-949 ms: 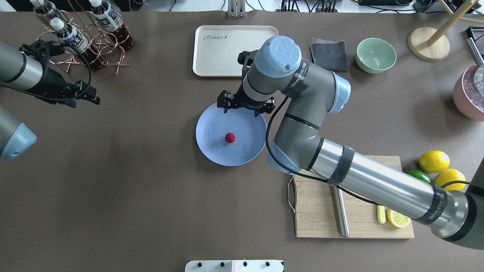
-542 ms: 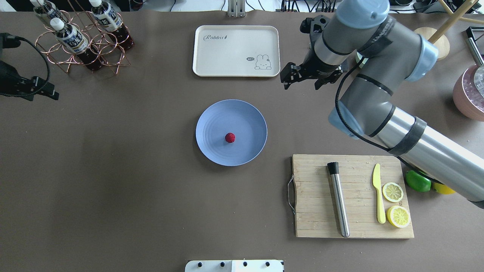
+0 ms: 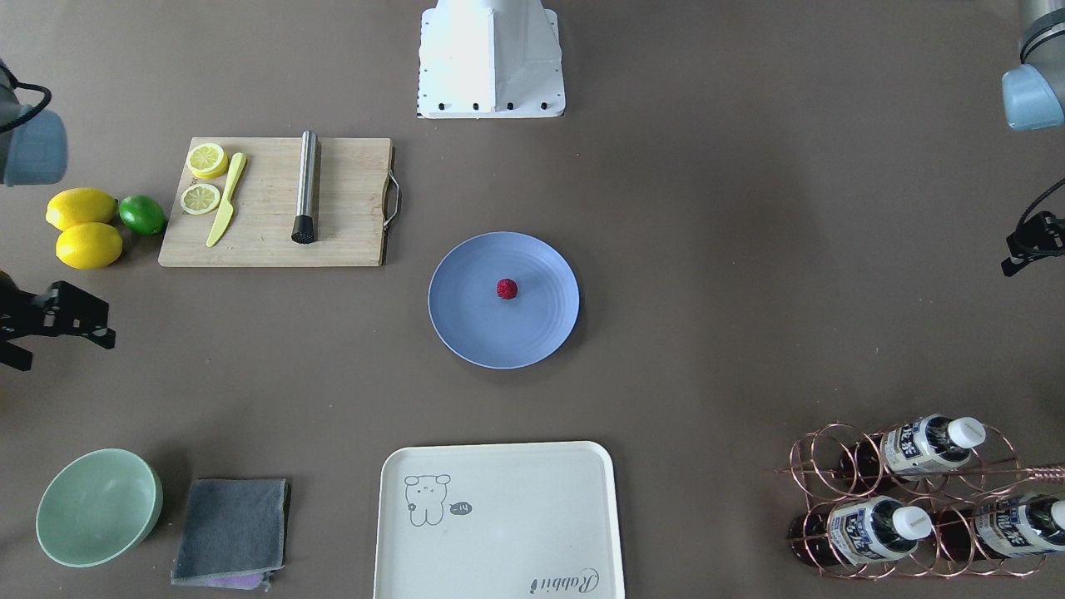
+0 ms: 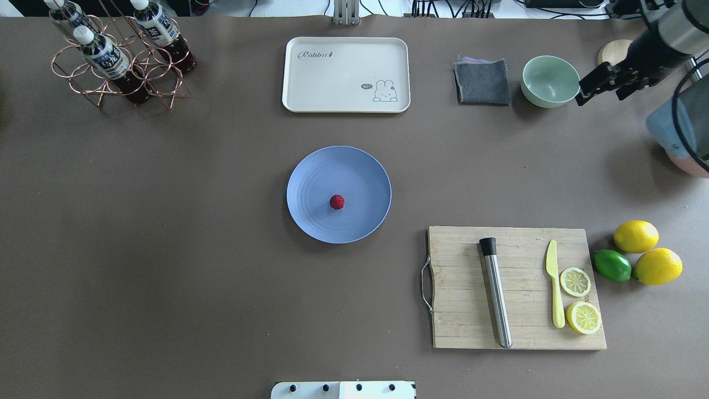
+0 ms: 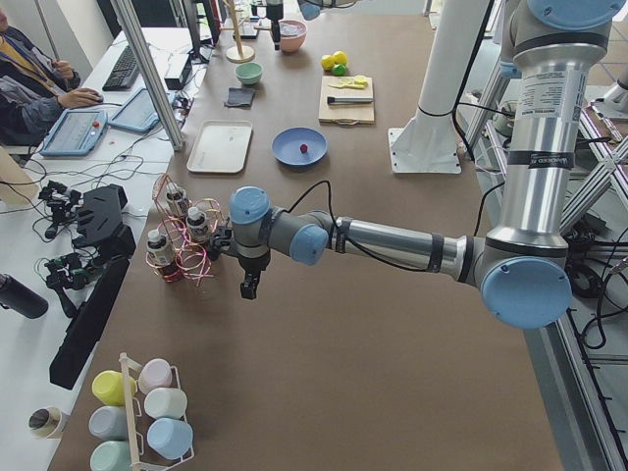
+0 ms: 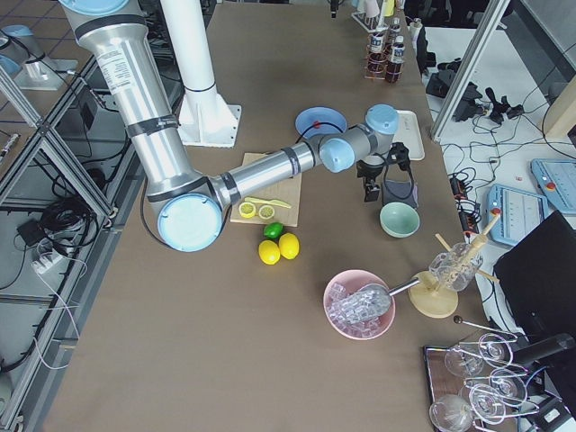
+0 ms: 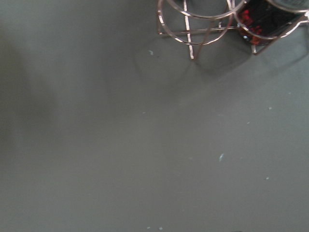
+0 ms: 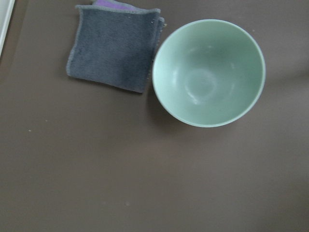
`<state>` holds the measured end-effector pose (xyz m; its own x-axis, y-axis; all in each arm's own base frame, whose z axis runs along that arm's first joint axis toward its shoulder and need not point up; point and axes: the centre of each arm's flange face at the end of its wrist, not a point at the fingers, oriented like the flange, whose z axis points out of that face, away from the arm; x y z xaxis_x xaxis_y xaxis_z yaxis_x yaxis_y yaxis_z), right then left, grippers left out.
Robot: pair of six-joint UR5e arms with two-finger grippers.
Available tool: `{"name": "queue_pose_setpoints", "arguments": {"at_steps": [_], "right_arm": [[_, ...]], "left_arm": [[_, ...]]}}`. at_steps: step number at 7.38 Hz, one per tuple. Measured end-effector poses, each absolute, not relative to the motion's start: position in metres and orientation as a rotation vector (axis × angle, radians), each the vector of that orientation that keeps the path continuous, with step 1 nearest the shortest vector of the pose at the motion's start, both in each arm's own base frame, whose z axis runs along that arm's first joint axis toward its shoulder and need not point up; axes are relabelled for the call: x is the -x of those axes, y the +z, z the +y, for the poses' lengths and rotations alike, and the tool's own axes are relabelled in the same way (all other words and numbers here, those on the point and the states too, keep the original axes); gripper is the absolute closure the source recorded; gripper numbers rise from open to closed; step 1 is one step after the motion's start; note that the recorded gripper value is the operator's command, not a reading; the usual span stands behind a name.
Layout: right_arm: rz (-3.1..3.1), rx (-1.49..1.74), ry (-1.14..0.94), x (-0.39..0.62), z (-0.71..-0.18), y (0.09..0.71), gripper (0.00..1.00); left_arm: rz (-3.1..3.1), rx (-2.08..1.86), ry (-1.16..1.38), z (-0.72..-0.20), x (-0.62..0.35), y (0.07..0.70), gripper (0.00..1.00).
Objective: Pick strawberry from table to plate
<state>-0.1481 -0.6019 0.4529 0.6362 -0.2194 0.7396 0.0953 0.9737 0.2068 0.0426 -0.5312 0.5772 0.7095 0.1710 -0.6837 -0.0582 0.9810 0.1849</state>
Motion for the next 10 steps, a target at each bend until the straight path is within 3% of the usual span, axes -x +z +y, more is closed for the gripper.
{"name": "queue_pose_setpoints", "arguments": {"at_steps": [3, 7, 10], "right_arm": [[-0.775, -0.115, -0.278, 0.024, -0.571, 0.552, 0.0], [-0.743, -0.043, -0.287, -0.02, -0.555, 0.601, 0.0], [-0.781, -0.037, -0.254, -0.026, -0.553, 0.603, 0.0]], "left_arm": [[0.811, -0.133, 0.12, -0.522, -0.023, 0.586, 0.12], [0.813, -0.128, 0.118, -0.524, -0.023, 0.587, 0.11], [0.81, -0.107, 0.078, -0.521, -0.008, 0.603, 0.09]]}}
